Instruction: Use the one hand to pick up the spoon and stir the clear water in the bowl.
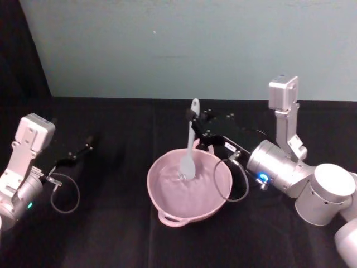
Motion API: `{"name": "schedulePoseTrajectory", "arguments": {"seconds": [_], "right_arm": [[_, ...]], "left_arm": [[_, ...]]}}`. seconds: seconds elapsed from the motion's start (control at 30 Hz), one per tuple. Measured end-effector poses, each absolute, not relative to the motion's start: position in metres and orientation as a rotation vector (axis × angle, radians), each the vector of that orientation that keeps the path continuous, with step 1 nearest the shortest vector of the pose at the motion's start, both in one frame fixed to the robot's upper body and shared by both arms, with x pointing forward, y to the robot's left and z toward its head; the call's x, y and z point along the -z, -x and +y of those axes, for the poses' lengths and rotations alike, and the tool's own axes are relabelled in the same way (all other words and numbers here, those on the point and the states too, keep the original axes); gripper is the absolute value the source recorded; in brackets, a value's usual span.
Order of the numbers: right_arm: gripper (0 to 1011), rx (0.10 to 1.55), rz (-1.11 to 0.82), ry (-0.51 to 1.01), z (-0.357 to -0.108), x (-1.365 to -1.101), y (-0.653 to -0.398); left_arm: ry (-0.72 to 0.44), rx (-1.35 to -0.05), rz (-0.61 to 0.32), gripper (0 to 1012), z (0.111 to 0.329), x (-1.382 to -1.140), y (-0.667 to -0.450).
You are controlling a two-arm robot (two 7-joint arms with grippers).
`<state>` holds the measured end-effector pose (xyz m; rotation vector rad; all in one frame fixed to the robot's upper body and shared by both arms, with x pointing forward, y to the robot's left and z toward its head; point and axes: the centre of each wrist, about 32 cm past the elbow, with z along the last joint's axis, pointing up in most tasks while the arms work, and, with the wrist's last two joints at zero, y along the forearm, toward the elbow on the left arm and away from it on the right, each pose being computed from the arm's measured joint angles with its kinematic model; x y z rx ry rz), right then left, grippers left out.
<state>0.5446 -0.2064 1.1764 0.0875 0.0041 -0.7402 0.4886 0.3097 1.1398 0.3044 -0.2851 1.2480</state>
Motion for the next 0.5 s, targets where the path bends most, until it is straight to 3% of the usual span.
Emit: {"name": "schedulePoseTrajectory", "arguments": {"seconds": [0.5], "right_arm": [[114,0.772,-0.056,-0.063,-0.227,-1.183,-0.528]], "left_arm": [[-0.304,-1.248,-0.285,1005,0.31,-1.14,-0.489]]}}
